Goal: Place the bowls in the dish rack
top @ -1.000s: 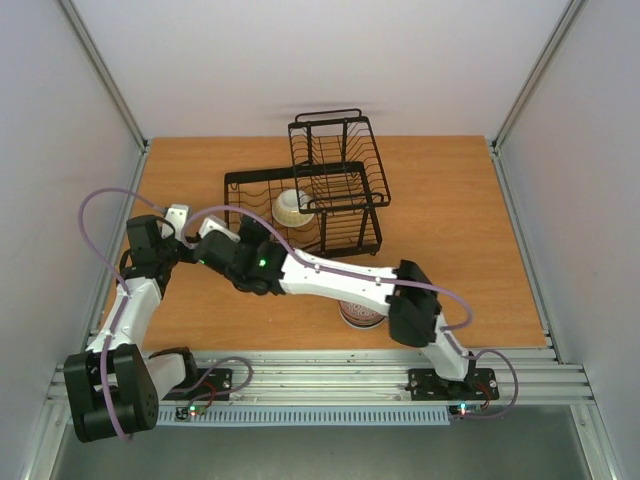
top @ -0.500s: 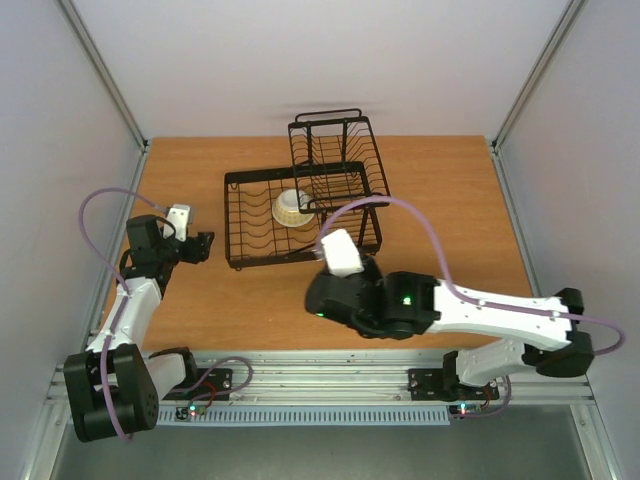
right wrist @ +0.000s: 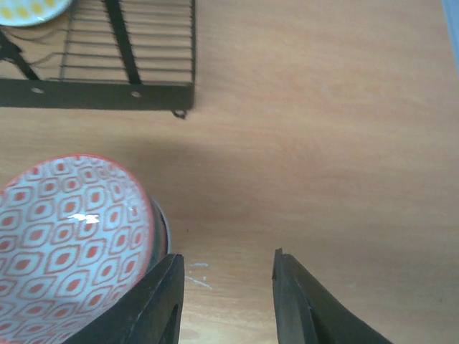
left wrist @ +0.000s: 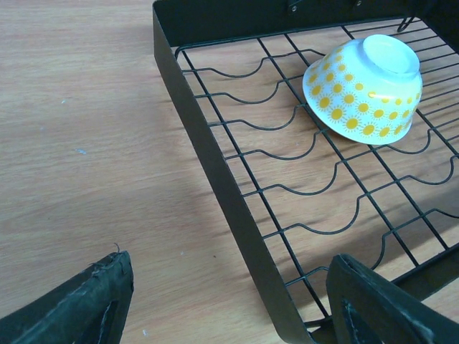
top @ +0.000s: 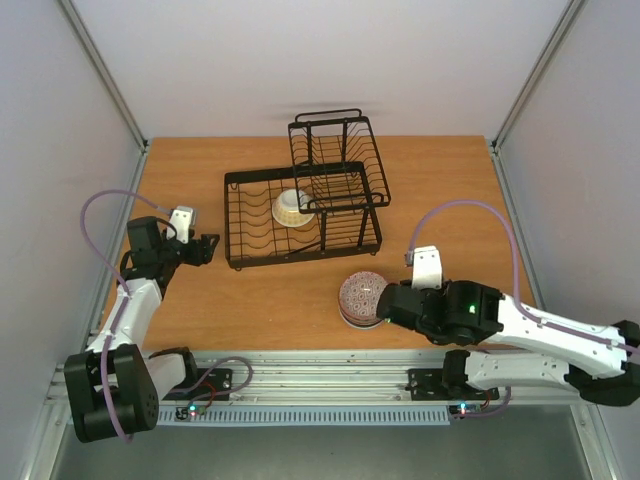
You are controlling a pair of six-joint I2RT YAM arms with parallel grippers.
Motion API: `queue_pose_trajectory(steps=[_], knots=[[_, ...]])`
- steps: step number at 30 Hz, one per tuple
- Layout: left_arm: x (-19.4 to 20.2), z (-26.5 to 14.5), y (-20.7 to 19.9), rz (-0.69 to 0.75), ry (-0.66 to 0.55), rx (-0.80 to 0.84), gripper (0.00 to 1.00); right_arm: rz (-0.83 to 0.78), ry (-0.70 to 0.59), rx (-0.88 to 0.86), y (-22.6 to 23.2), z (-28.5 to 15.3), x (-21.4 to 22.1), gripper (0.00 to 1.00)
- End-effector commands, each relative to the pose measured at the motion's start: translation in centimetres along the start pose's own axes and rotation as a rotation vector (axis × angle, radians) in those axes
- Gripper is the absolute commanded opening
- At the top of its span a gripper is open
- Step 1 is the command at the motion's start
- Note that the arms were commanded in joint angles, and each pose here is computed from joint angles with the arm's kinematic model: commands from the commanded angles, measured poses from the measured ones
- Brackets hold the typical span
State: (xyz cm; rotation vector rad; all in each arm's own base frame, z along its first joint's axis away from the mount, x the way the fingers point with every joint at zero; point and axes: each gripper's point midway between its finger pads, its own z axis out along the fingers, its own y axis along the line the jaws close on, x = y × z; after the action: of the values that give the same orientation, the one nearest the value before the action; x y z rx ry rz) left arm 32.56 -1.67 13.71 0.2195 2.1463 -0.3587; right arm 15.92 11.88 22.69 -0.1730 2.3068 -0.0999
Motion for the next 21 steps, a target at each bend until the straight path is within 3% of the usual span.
queue_pose_trajectory(steps=[1,6,21], knots=[[-0.5,-0.3,-0.3,0.029,-0.034,0.016,0.75,-0.008,0.106,-0.051,1.9,2.6,1.1,0.35],[-0.5,-0.4,-0.3,0.033,-0.032,0.011,0.75,-0.076,0.16,0.005,2.8,5.1,0.9,0.35],[-0.3,-0.2,-0.5,0.033,-0.026,0.033,0.75,-0.023,0.237,-0.166,5.7,8.1,2.4,0.32]])
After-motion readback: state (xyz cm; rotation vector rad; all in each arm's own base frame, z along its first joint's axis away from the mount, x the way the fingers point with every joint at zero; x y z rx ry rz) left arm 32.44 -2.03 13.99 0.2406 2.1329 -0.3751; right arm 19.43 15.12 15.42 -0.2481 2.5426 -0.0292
